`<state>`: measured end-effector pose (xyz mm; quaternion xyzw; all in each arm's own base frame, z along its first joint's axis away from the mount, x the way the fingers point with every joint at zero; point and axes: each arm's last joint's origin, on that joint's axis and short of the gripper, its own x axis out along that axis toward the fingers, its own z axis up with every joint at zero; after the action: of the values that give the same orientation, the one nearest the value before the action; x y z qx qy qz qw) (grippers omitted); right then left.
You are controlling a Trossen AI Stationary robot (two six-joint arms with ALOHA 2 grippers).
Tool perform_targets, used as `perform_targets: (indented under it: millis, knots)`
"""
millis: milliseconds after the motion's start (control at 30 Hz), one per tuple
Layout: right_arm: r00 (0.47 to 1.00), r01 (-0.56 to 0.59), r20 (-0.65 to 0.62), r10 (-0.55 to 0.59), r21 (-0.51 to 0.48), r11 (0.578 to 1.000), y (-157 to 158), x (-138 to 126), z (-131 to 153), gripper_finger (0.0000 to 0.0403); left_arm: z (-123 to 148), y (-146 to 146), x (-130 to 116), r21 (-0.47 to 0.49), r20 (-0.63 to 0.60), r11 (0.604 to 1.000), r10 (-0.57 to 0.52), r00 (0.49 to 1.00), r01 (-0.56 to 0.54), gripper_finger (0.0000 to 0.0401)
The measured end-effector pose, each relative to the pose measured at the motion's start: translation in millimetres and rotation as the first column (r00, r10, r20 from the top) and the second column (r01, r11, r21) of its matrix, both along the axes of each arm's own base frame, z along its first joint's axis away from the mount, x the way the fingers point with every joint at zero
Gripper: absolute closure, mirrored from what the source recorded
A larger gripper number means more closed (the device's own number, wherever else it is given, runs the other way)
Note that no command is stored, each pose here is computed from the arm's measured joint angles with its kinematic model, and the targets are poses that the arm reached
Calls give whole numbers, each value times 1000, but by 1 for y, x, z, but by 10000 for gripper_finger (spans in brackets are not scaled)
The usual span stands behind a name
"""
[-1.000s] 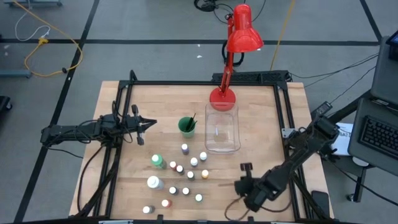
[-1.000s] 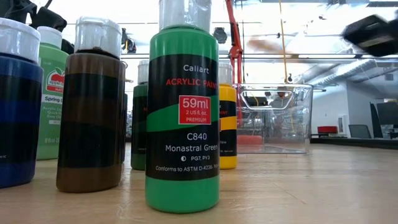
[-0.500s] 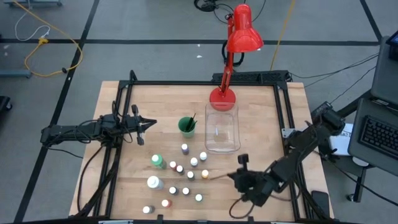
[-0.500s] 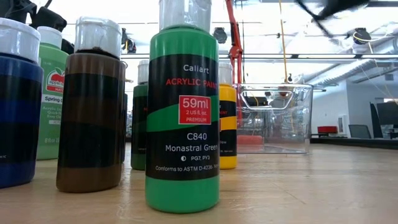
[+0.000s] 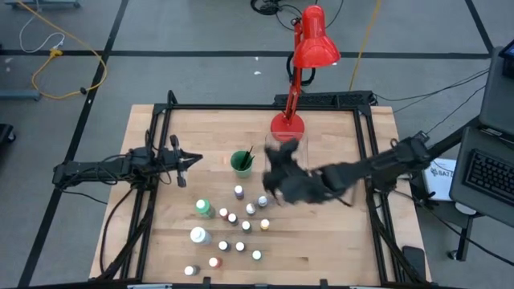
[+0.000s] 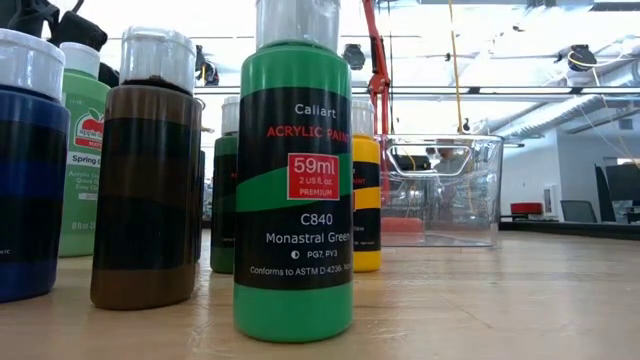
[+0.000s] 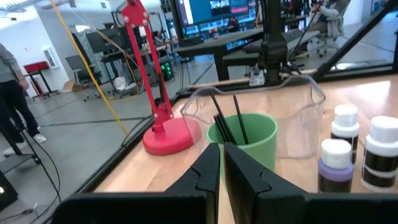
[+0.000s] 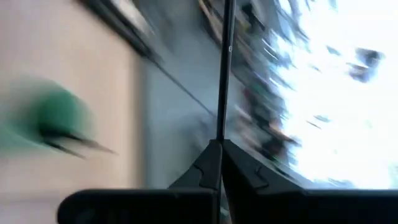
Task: Pick & Place Paint Supplies
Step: Put the yellow paintbrush into the green cup
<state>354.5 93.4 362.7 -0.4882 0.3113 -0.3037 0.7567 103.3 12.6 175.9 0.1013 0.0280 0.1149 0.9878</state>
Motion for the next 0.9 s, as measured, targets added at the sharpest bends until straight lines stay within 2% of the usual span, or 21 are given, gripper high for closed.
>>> perform_targets:
  millis: [100, 333, 433, 500, 633, 900]
  knots:
    - [971, 144, -157, -179, -212, 967, -20, 20, -13, 403, -3, 0, 0, -6, -29, 1000, 1, 1000, -1, 375]
    - [896, 149, -363, -255, -296, 944, -58, 48, -55, 403, -5, 0, 0, -44, -44, 999, 2, 999, -4, 375]
    - [840, 102, -476, -259, -331, 938, -73, 56, -70, 403, -5, 0, 0, -58, -43, 998, 3, 999, -5, 375]
    - [782, 50, -565, -264, -365, 930, -82, 60, -78, 403, -6, 0, 0, -58, -46, 998, 2, 999, -5, 375]
    - [687, -66, -684, -245, -394, 917, -89, 60, -79, 403, -8, 0, -1, -56, -71, 998, 3, 998, -7, 375]
    - [622, -190, -752, -220, -417, 889, -86, 63, -75, 403, -8, 0, -1, -33, -75, 999, 2, 997, -4, 375]
